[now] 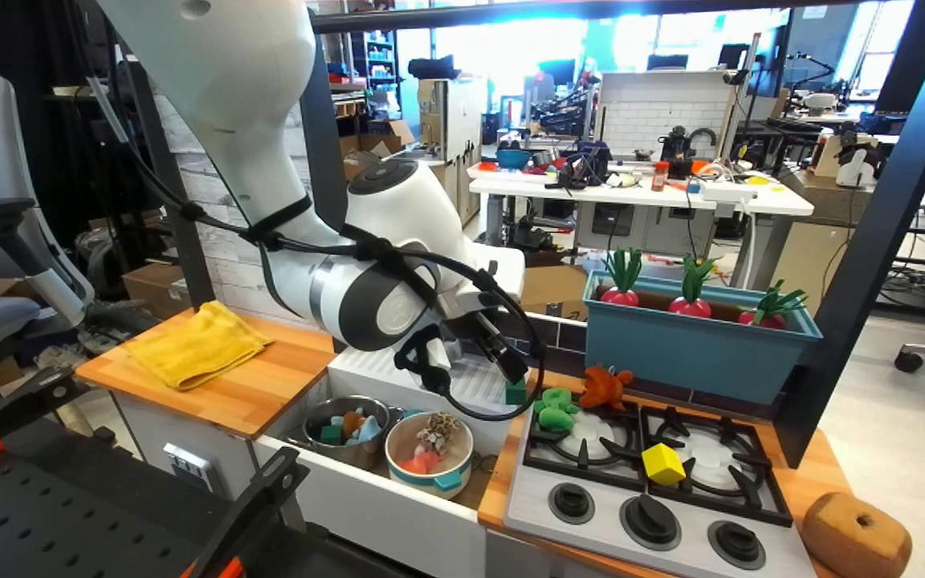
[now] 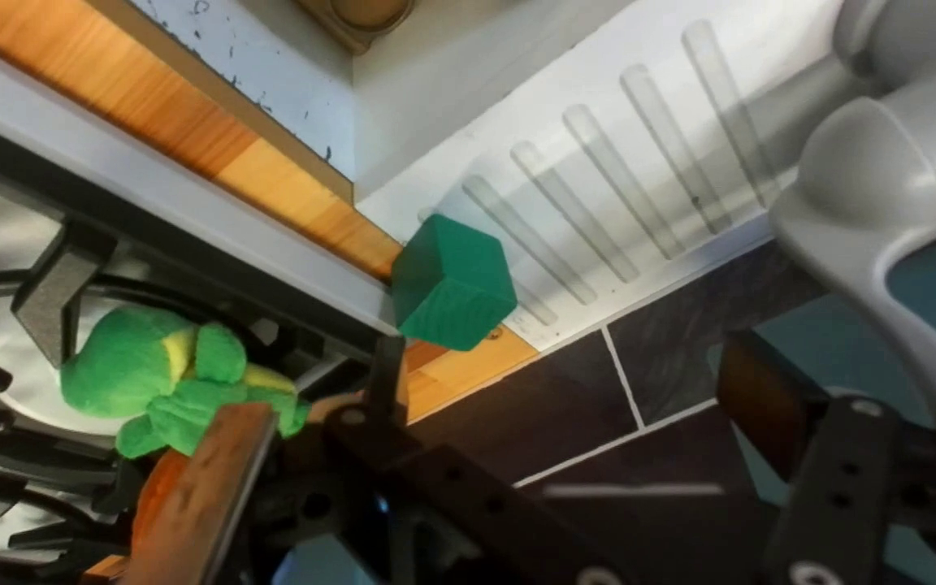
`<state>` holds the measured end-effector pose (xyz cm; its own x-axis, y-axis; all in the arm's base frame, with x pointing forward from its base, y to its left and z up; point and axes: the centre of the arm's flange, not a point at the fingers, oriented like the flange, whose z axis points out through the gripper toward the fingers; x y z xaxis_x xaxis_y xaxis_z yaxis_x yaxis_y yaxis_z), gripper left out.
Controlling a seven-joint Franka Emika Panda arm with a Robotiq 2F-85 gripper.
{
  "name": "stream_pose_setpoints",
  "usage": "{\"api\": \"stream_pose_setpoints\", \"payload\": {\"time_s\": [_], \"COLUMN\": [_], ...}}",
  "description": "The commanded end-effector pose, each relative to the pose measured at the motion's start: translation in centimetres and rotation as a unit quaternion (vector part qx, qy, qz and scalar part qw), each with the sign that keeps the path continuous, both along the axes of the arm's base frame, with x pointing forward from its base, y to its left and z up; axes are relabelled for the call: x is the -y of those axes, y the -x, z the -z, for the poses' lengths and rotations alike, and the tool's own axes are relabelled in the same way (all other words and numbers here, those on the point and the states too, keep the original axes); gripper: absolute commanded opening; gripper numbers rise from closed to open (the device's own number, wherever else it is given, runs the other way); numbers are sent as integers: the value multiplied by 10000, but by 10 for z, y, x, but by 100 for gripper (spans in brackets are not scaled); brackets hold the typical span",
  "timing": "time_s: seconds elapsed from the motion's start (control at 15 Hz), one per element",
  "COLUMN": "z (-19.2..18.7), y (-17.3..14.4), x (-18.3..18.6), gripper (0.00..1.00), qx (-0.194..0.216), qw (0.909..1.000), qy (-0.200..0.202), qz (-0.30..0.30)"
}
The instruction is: Pick up the plush toys from the counter and stove and put them in the pots, then wipe the counter with the towel
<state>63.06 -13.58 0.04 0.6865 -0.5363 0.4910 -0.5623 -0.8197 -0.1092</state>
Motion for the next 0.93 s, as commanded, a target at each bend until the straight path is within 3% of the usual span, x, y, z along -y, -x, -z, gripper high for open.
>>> {"api": "stream_pose_setpoints", "payload": {"time_s": [0.0,0.2,0.47,0.87], "z": [-8,-29,-46,-53], "y": [4,7,18,31], "x": [9,8,14,32], "gripper": [100,100,100,100], "qx": [392,645,672,193], "qw": [9975,9922,9888,9963], "qy": [-574,-1044,-1329,-819], "qz": [112,199,141,201]}}
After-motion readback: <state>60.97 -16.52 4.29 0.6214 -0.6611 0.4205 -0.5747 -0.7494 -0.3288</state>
